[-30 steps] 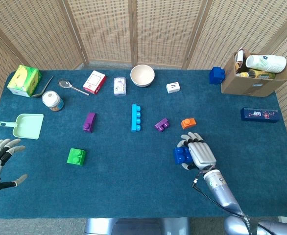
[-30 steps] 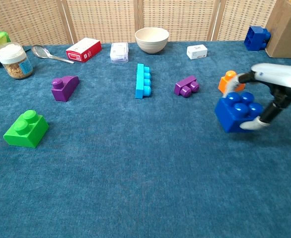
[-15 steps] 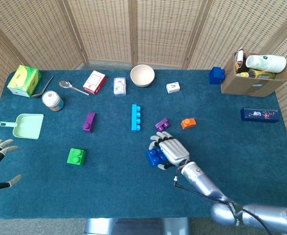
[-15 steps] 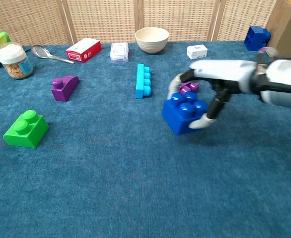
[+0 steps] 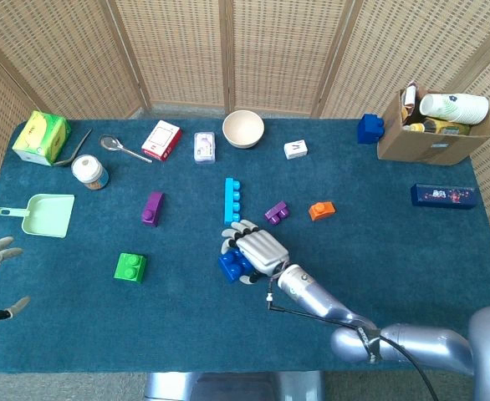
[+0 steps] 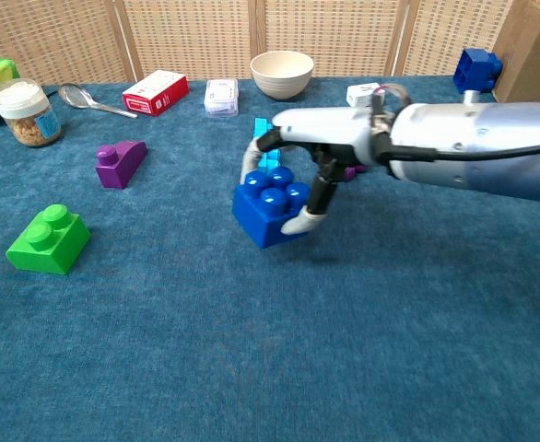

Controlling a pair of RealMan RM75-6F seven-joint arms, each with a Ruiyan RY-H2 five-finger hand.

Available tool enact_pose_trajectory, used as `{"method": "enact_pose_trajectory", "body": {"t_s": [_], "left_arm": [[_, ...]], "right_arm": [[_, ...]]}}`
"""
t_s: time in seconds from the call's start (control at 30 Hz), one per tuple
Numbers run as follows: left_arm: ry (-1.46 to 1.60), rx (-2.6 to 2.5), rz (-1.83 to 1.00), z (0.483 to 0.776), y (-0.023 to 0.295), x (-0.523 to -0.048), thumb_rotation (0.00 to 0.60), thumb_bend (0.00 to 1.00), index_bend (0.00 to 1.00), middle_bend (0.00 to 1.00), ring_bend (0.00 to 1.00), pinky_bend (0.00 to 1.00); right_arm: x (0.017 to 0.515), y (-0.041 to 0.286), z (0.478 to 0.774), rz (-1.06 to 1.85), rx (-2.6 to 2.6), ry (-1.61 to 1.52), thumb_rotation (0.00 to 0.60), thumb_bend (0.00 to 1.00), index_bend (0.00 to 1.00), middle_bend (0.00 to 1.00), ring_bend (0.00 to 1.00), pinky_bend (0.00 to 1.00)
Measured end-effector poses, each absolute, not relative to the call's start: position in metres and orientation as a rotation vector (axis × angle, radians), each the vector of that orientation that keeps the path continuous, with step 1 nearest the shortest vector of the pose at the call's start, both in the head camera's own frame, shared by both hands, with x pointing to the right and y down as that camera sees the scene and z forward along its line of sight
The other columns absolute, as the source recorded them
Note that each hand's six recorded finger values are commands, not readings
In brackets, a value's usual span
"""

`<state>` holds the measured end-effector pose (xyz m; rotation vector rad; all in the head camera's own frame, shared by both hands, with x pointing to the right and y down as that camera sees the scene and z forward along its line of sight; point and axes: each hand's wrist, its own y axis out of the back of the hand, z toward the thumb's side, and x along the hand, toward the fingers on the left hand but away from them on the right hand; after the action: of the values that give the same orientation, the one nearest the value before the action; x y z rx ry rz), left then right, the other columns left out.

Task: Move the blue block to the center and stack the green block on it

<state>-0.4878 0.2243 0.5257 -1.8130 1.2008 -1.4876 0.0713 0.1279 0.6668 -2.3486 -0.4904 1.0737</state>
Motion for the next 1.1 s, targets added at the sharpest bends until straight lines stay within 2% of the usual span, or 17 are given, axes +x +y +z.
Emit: {"method": "enact_pose_trajectory", "body": {"t_s": [0.8, 1.1], "left_arm": [[1.222, -1.789, -1.532, 0.528, 0.227, -0.501, 0.6, 0.26, 0.22, 0.14, 0.04, 0.0], [1.225, -1.788, -1.538, 0.529, 0.227, -0.503, 0.599, 0.26, 0.22, 0.14, 0.04, 0.0]], "right_arm": [[0.017, 0.114, 0.7, 1.06, -2.362, -0.406, 0.6, 0.23, 0.45, 0.16, 0.0, 0.0], [0.014, 0.114, 0.705, 1.063, -2.345, -0.378, 0.6, 0.23, 0.27, 0.15, 0.0, 0.0]]}}
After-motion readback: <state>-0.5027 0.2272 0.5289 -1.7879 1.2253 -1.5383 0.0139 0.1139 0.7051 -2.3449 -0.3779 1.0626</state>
